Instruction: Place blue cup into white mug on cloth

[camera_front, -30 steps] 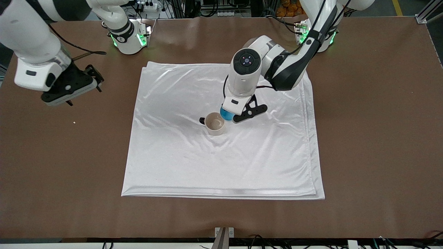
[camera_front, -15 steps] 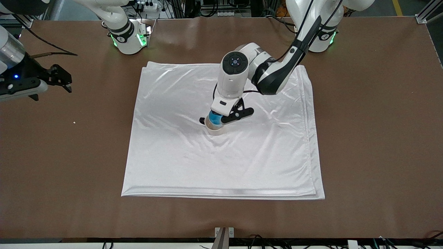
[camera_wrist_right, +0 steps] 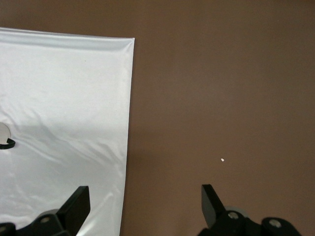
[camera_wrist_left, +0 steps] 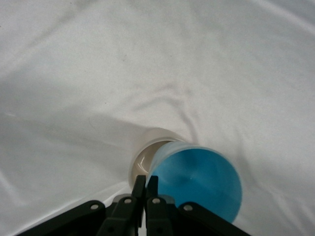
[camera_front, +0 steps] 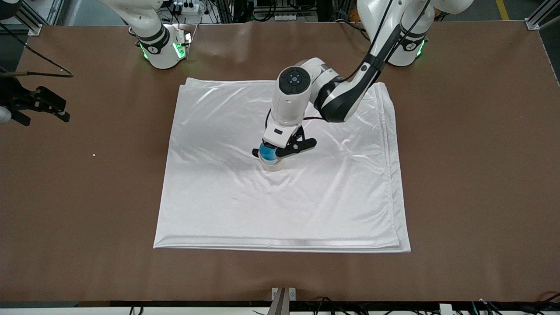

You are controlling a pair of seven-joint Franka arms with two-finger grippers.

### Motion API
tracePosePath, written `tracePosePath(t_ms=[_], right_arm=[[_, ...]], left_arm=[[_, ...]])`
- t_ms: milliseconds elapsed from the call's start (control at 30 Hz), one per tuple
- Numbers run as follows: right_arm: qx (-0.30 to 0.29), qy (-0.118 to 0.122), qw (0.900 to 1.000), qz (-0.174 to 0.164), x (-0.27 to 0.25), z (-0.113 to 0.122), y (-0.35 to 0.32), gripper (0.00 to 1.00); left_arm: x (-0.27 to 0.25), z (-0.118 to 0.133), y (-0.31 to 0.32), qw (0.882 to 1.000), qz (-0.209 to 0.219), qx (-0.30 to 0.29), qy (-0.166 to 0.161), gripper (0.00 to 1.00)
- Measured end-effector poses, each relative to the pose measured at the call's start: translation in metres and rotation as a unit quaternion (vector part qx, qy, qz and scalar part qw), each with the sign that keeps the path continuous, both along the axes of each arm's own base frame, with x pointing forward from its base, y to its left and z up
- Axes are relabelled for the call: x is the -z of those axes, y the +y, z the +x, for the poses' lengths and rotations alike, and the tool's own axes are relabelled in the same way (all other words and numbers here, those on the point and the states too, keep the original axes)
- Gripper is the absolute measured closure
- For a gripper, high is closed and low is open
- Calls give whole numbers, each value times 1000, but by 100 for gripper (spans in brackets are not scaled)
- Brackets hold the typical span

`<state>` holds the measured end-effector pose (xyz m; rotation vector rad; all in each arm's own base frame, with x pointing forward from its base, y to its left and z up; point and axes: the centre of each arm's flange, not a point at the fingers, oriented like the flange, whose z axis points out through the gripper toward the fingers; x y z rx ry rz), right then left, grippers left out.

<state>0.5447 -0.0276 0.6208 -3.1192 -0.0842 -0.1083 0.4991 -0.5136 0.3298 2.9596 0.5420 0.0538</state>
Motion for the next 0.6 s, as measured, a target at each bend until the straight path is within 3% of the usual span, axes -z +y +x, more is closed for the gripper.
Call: tracePosePath(t_ms=[233, 600], right_arm=[[38, 2, 999, 4, 2, 1, 2, 0], [46, 5, 999, 4, 13, 3, 2, 0]], left_arm=[[28, 1, 0, 1000, 12, 3, 6, 96], [61, -4, -5, 1000, 21, 9, 16, 96]])
